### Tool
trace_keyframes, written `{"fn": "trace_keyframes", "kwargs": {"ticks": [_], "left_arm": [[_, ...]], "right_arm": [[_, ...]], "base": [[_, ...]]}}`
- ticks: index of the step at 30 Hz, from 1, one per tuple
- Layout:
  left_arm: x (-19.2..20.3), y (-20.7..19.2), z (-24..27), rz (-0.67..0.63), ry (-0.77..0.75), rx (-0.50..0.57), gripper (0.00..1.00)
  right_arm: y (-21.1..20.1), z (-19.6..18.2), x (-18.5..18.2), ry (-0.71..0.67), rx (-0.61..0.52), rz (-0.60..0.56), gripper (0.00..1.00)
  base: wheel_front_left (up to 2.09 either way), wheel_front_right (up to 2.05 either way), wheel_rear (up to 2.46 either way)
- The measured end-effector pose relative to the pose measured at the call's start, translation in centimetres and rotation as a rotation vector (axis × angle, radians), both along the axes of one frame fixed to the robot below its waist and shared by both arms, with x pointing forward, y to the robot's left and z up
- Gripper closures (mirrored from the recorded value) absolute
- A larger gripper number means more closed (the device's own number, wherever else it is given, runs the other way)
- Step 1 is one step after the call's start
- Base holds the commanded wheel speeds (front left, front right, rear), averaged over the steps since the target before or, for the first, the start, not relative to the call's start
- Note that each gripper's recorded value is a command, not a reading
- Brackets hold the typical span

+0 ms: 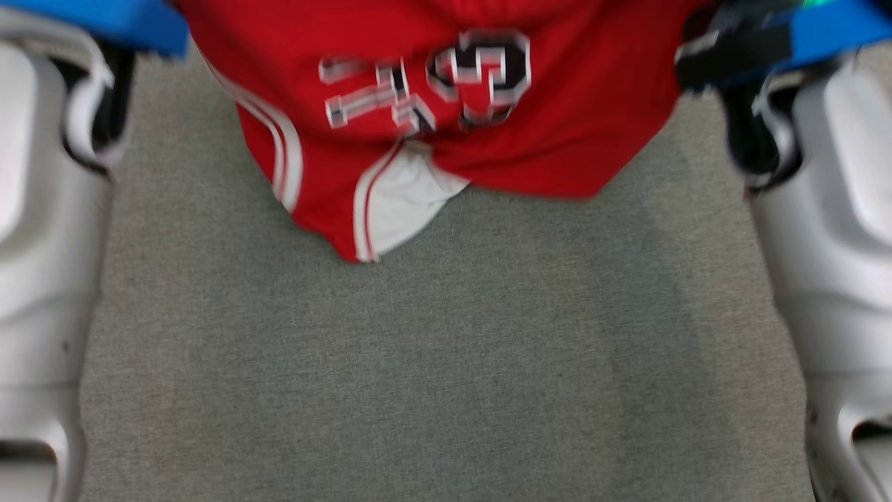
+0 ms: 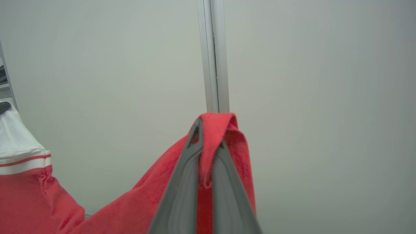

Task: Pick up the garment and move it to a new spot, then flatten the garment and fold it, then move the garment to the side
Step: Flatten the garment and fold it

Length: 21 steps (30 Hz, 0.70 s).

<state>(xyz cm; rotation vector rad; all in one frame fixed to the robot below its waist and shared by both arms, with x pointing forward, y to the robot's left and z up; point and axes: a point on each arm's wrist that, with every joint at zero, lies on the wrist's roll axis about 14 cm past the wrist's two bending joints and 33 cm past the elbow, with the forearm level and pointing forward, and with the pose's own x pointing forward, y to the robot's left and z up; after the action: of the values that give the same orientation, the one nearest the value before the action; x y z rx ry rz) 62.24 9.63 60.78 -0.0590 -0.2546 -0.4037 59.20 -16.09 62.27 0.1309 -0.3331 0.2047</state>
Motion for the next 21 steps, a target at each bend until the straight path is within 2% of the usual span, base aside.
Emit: {"fn": "trace_keyframes", "kwargs": {"ticks": [7,15,21], "left_arm": [[4.6,0.2,7.0,0.009,-0.158,0.016,1.00],[6.6,-0.2,14.0,0.011,-0.298,0.017,1.00],[7.1,-0.9,14.0,-0.006,-0.309,0.024,1.00]], "right_arm": [[-0.5,6.1,5.3,-0.125,-0.040,-0.011,1.00],[-2.1,10.5,8.6,-0.173,-0.020,-0.058,1.00],[-2.3,9.6,9.9,-0.130,-0.020,-0.068,1.00]], "base": [[0.00,0.00,0.00],[0.00,0.00,0.00],[0.00,0.00,0.00]]}}
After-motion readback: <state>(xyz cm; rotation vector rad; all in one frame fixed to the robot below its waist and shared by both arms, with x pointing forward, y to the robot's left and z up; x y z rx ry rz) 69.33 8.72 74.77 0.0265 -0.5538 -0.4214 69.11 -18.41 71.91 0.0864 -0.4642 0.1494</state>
